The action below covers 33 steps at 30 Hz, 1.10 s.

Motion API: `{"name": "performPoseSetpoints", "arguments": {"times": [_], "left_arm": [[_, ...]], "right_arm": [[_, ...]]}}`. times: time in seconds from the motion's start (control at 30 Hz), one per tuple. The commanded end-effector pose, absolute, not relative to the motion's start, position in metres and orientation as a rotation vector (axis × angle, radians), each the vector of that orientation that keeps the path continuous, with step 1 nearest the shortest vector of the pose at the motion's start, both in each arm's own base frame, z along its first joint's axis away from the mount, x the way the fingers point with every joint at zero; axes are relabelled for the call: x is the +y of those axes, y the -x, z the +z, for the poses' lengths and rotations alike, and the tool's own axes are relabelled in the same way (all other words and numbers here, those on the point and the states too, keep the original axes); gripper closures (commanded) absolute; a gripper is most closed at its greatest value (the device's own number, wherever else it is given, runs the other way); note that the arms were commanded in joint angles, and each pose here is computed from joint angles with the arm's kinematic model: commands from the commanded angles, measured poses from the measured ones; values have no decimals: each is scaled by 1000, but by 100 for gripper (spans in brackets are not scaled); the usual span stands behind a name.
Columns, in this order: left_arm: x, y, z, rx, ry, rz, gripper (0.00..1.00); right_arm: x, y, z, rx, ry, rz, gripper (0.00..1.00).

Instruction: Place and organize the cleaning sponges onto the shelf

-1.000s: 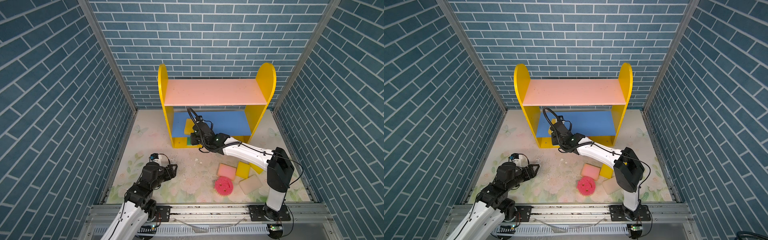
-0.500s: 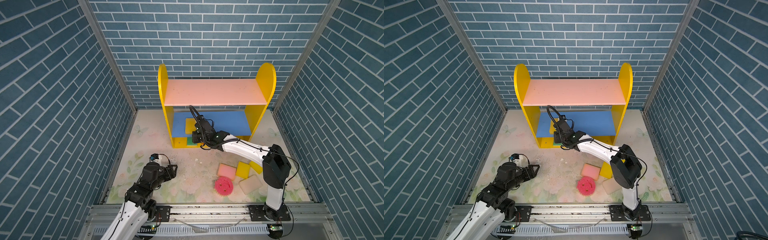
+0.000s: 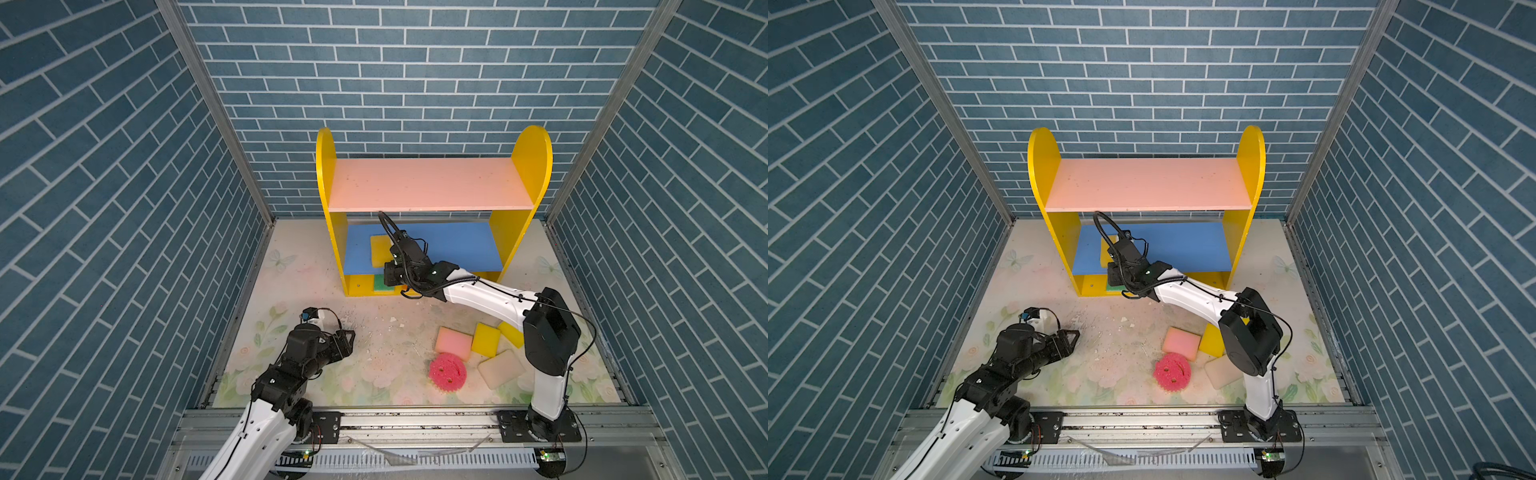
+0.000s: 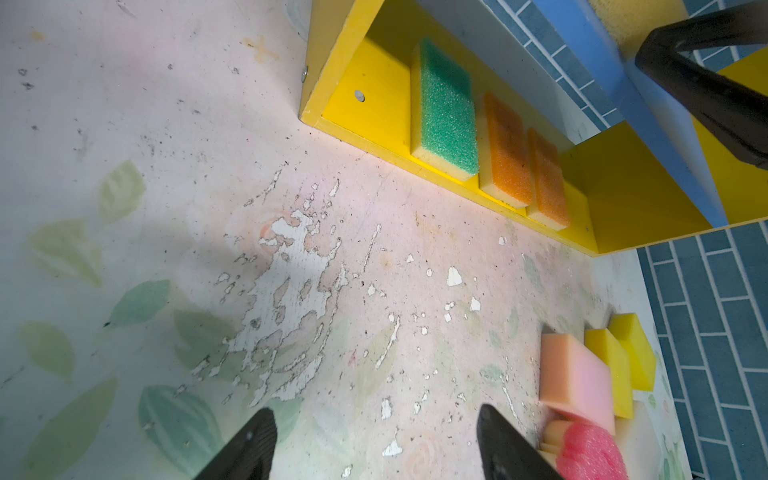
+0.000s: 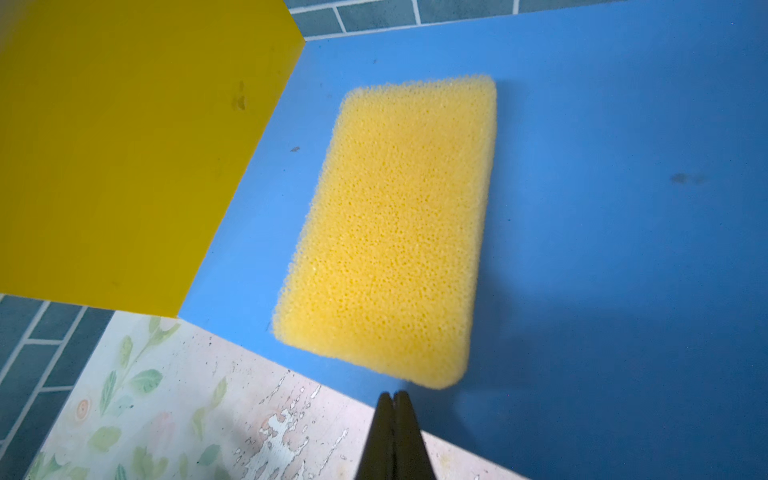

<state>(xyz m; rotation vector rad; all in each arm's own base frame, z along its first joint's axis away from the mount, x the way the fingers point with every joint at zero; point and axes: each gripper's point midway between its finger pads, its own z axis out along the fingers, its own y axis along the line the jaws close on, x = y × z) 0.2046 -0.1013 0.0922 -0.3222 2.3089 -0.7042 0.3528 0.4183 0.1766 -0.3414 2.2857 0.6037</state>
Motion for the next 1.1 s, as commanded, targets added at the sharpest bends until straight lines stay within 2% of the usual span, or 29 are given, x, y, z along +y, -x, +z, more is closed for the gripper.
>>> {"name": "performPoseSetpoints", "arguments": {"times": [0.0, 0.2, 0.3, 0.4, 0.6, 0.9, 1.07], "left_arm": [[-99, -207, 92, 2297, 314, -680, 23], [-100, -208, 93, 2298, 312, -685, 23], [-101, -208, 93, 2302, 312, -690, 23], [-100, -207, 93, 2303, 316, -690, 23], [-98, -206, 95, 2296, 323, -684, 22], [-98, -204, 94, 2305, 322, -683, 22], [-98, -205, 97, 2297, 311, -679, 22]], "right_arm": [[409, -349, 205, 2253, 280, 649, 100], [384, -353, 211, 2236, 224, 600, 98], [381, -360, 208, 2253, 195, 631, 76], [381, -368, 208, 2247, 181, 656, 68], [393, -383, 213, 2228, 185, 674, 67], [413, -390, 192, 2285, 183, 724, 67], [411, -390, 192, 2280, 172, 715, 72]]}}
